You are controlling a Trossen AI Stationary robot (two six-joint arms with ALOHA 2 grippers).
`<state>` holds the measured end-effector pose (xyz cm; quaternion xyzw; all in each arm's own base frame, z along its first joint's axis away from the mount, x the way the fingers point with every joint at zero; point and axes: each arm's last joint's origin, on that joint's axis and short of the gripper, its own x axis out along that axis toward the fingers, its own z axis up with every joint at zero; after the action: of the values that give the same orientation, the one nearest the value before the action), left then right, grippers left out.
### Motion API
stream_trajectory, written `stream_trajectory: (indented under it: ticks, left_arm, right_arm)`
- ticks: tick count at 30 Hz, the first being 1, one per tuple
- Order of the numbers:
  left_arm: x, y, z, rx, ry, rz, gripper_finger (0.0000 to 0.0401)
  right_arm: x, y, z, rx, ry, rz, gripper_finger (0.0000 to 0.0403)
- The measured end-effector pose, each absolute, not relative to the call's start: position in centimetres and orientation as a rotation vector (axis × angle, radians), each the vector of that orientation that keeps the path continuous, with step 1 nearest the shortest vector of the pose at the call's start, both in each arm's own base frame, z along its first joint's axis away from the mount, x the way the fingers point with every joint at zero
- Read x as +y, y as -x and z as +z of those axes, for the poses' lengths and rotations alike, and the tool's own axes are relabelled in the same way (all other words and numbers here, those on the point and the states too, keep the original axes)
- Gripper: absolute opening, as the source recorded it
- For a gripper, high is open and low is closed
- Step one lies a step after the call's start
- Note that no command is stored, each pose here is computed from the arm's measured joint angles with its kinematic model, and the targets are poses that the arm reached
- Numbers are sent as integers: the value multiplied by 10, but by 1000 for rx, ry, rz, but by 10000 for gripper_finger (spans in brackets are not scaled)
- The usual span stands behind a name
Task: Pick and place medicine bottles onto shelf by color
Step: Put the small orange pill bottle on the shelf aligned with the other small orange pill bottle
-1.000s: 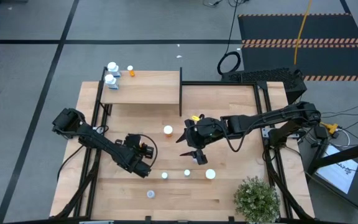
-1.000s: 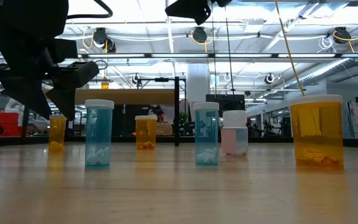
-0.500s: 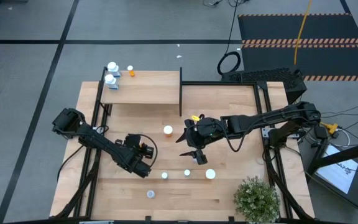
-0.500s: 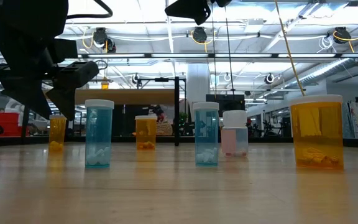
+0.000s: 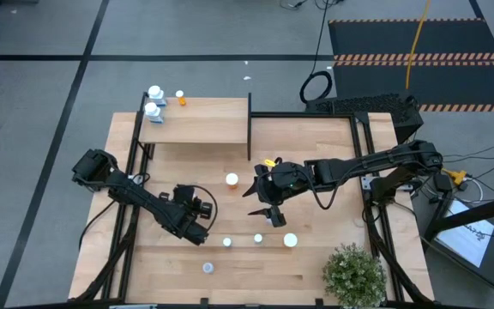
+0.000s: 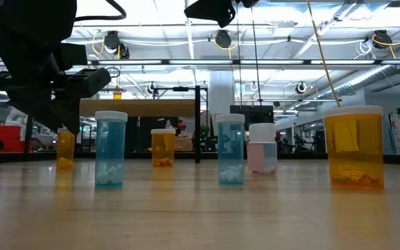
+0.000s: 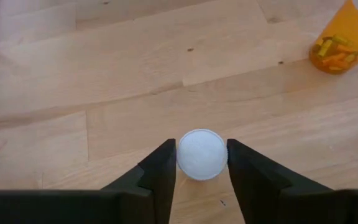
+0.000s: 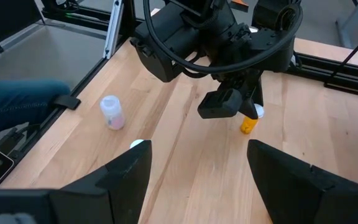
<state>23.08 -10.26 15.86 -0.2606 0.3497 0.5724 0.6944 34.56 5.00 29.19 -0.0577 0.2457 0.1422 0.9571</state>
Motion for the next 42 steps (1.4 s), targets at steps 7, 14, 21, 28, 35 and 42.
stream_trajectory:
  ticks: [7, 14, 21, 28, 35, 42]
  left_arm:
    - [-103, -231, 159, 783, 578, 1275, 133]
    - [-102, -230, 159, 793, 563, 1273, 136]
    - [-104, -233, 165, 810, 543, 1250, 136]
    - [-105, -245, 183, 840, 514, 1209, 136]
    - [-103, -258, 213, 879, 467, 1178, 136]
    - [-97, -268, 251, 921, 415, 1166, 136]
  right_arm:
    - [50, -346, 292, 499, 117, 288, 258]
    - [50, -346, 292, 499, 117, 289, 258]
    - [50, -346, 292, 499, 120, 289, 258]
    - [50, -345, 292, 498, 125, 290, 258]
    - [50, -345, 292, 499, 125, 290, 258]
    - [50, -344, 288, 512, 131, 293, 258]
